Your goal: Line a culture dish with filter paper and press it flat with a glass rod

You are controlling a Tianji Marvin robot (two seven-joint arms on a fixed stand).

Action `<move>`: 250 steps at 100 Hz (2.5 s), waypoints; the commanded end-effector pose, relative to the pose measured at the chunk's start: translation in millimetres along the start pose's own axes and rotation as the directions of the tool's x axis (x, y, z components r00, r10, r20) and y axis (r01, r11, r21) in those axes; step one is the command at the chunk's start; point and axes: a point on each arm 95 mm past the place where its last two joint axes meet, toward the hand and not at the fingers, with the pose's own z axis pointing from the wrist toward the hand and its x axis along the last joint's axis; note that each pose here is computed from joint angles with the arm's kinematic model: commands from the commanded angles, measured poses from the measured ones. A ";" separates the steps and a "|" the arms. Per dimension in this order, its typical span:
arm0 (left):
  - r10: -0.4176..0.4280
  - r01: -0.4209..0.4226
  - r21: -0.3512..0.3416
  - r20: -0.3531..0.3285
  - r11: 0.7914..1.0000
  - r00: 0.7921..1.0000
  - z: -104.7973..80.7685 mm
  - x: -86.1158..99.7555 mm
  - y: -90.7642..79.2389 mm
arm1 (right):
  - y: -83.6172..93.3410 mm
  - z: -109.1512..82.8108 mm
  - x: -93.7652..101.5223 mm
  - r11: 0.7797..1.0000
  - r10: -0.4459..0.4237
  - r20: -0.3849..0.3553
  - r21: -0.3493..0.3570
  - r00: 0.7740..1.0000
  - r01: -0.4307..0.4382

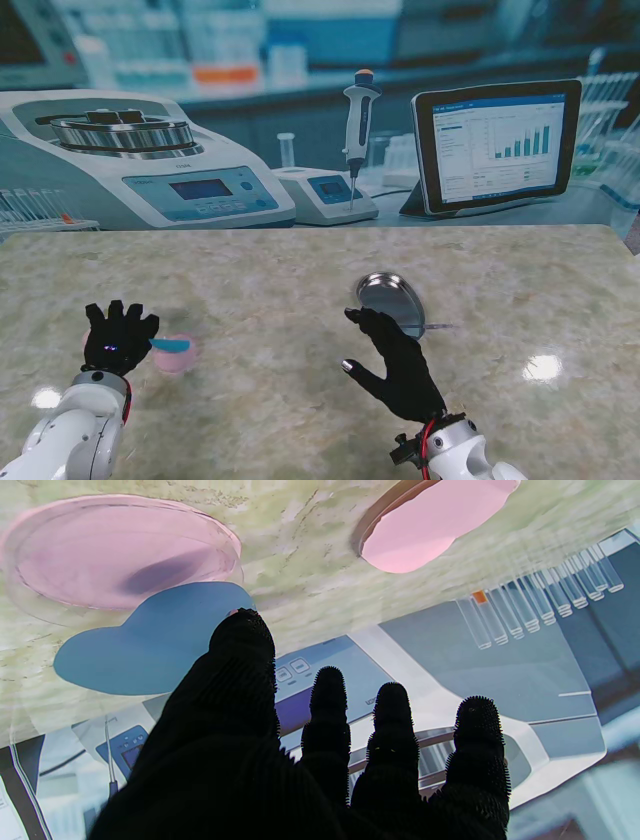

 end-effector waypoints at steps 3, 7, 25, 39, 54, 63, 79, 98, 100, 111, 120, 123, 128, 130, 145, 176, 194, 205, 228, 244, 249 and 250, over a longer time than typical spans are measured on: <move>0.007 -0.007 -0.016 0.001 1.000 1.000 -1.8 0.5 2.6 | -2.8 -1.8 0.6 1.000 0.009 0.007 0.003 1.000 -0.009; 0.008 -0.008 -0.022 0.001 1.000 1.000 -1.8 0.8 2.8 | -2.8 -1.7 0.5 1.000 0.009 0.007 0.003 1.000 -0.009; 0.013 -0.013 -0.035 0.002 0.999 1.000 -1.7 1.8 4.1 | -3.0 -1.7 0.2 1.000 0.009 0.008 0.004 1.000 -0.009; 0.017 -0.016 -0.045 0.004 0.999 1.000 -1.9 1.9 4.2 | -3.1 -1.7 -0.1 1.000 0.009 0.008 0.004 1.000 -0.009; 0.018 -0.018 -0.042 0.006 0.999 1.000 -1.6 1.7 4.9 | -3.3 -1.5 -0.3 1.000 0.008 0.008 0.005 1.000 -0.008; 0.015 -0.015 -0.030 0.009 0.999 1.000 -0.8 1.7 5.2 | -3.3 -1.5 -0.4 1.000 0.008 0.008 0.005 1.000 -0.008; 0.013 -0.012 -0.023 0.012 1.000 1.000 0.1 1.1 4.5 | -3.3 -1.6 -0.5 1.000 0.007 0.008 0.008 1.000 -0.007; 0.013 -0.013 -0.011 0.017 1.000 1.000 1.0 0.0 3.4 | -3.2 -2.1 0.2 1.000 0.008 0.008 0.007 1.000 -0.008; 0.014 -0.013 -0.010 0.018 1.000 1.000 1.2 -0.1 3.4 | -3.2 -2.2 0.3 1.000 0.008 0.008 0.007 1.000 -0.008; 0.015 -0.015 -0.008 0.020 1.000 1.000 2.0 -0.1 3.4 | -3.1 -2.2 0.4 1.000 0.008 0.008 0.006 1.000 -0.008; 0.019 -0.019 -0.004 0.022 1.000 1.000 2.8 0.1 3.2 | -3.2 -2.2 0.5 1.000 0.007 0.008 0.007 1.000 -0.007; 0.021 -0.021 -0.002 0.022 1.000 1.000 3.2 0.2 3.1 | -3.2 -2.2 0.5 1.000 0.007 0.008 0.007 1.000 -0.007; 0.021 -0.021 -0.001 0.022 1.000 1.000 3.8 0.4 3.0 | -3.2 -2.2 0.6 1.000 0.008 0.008 0.007 1.000 -0.008; 0.021 -0.021 -0.002 0.022 1.000 1.000 4.1 0.6 3.0 | -3.2 -2.3 0.7 1.000 0.008 0.008 0.007 1.000 -0.008; 0.029 -0.029 -0.014 0.018 0.999 0.999 5.3 1.2 4.0 | -2.9 -2.4 1.0 1.000 0.008 0.009 0.006 1.000 -0.008; 0.042 -0.041 -0.044 0.016 0.998 0.999 3.8 0.3 3.8 | -2.8 -2.2 1.0 1.000 0.008 0.009 0.006 1.000 -0.008; 0.035 -0.034 -0.053 0.017 0.998 0.999 3.3 0.1 3.4 | -2.8 -2.0 1.0 1.000 0.006 0.009 0.006 1.000 -0.006; 0.010 -0.010 -0.057 0.011 0.998 1.000 1.7 -1.0 2.3 | -2.8 -1.9 0.9 1.000 0.006 0.009 0.007 1.000 -0.006; -0.094 0.093 -0.033 -0.023 0.995 0.995 -8.2 -2.0 -8.8 | -3.3 -1.6 0.9 1.000 0.004 0.009 0.010 1.000 -0.004; -0.237 0.236 -0.030 -0.090 0.971 0.967 -21.6 1.3 -23.4 | -3.8 -0.8 1.4 1.000 0.001 0.007 0.013 1.000 -0.001; -0.283 0.282 -0.027 -0.112 0.959 0.953 -26.4 3.4 -27.8 | -3.8 -0.2 1.7 1.000 -0.001 0.006 0.013 1.000 0.001; -0.292 0.291 -0.026 -0.117 0.956 0.949 -27.4 3.7 -28.8 | -3.8 -0.1 1.8 1.000 -0.001 0.006 0.013 1.000 0.001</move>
